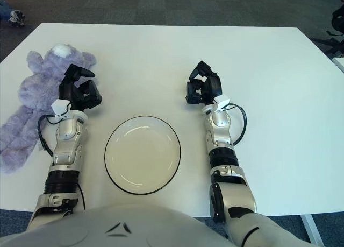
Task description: Put the doll into the plate.
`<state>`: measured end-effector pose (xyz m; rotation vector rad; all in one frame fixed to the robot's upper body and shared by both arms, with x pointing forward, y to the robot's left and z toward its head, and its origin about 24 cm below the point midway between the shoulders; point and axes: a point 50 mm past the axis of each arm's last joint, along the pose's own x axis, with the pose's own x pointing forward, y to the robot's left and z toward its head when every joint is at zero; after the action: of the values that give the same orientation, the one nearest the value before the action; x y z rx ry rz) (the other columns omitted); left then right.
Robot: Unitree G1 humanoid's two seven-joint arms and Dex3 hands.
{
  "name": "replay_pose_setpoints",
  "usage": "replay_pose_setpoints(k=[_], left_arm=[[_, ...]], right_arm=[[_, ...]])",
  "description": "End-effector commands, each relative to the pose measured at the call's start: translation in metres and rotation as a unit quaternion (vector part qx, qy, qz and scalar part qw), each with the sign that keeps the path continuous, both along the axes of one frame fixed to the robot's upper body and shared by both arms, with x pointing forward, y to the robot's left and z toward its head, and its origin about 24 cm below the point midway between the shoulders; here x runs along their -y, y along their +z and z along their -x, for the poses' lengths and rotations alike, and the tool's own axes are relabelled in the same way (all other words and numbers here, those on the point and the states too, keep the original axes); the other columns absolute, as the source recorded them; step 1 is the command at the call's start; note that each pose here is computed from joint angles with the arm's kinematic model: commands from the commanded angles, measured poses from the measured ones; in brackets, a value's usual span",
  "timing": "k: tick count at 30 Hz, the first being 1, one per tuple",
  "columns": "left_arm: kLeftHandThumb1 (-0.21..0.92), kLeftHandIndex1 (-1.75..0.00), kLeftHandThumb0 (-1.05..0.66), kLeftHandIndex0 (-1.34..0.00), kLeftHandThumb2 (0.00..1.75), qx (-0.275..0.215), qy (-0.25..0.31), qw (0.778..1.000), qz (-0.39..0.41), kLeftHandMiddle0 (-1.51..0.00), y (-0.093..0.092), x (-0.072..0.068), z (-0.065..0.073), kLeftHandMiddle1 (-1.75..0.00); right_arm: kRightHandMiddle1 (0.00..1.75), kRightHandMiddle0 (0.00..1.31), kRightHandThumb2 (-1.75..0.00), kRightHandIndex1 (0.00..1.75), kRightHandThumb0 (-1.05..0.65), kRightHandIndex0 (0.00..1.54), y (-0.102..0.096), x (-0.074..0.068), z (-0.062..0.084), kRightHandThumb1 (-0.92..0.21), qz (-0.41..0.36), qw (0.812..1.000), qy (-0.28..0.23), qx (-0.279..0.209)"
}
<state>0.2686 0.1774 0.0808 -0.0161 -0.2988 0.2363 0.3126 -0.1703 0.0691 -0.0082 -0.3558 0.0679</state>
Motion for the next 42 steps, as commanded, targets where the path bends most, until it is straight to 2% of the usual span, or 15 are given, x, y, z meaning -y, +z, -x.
replay_pose_setpoints(k=[1,12,22,32,42], left_arm=[[0.46,-1.75,-0.43,-0.49,1.14,-0.001,-0.006,1.0,0.003,-1.13,-0.001,0.0,0.003,-1.75],[0.43,-1.75,-0.44,-0.52,1.18,0.028,-0.013,0.999,0.018,-1.14,0.008,-0.002,0.005,-1.75],[0.42,-1.75,-0.44,-0.53,1.19,0.044,-0.017,0.999,-0.001,-1.15,0.017,-0.007,0.008,-1.75],[0.45,-1.75,-0.43,-0.5,1.15,0.074,-0.009,0.995,-0.064,-1.11,0.03,-0.014,0.014,-1.75],[0.48,-1.75,-0.43,-0.48,1.11,0.124,0.045,0.982,-0.133,-1.07,0.043,-0.026,0.019,-1.75]], right_arm=[[1.75,0.61,-1.31,1.75,-0.48,1.26,-0.005,0.003,0.003,-0.32,0.006,1.0,-0.001,-0.011],[1.75,0.61,-1.31,1.75,-0.48,1.26,-0.005,0.004,0.003,-0.32,0.007,1.0,0.003,-0.009],[1.75,0.61,-1.31,1.75,-0.48,1.29,-0.005,0.005,0.003,-0.32,0.005,1.0,0.006,-0.008],[1.75,0.61,-1.31,1.75,-0.48,1.28,-0.003,0.003,0.005,-0.33,-0.004,1.0,0.004,-0.002],[1.75,0.61,-1.32,1.75,-0.48,1.3,0.002,0.001,0.009,-0.32,-0.011,1.0,0.003,0.009]])
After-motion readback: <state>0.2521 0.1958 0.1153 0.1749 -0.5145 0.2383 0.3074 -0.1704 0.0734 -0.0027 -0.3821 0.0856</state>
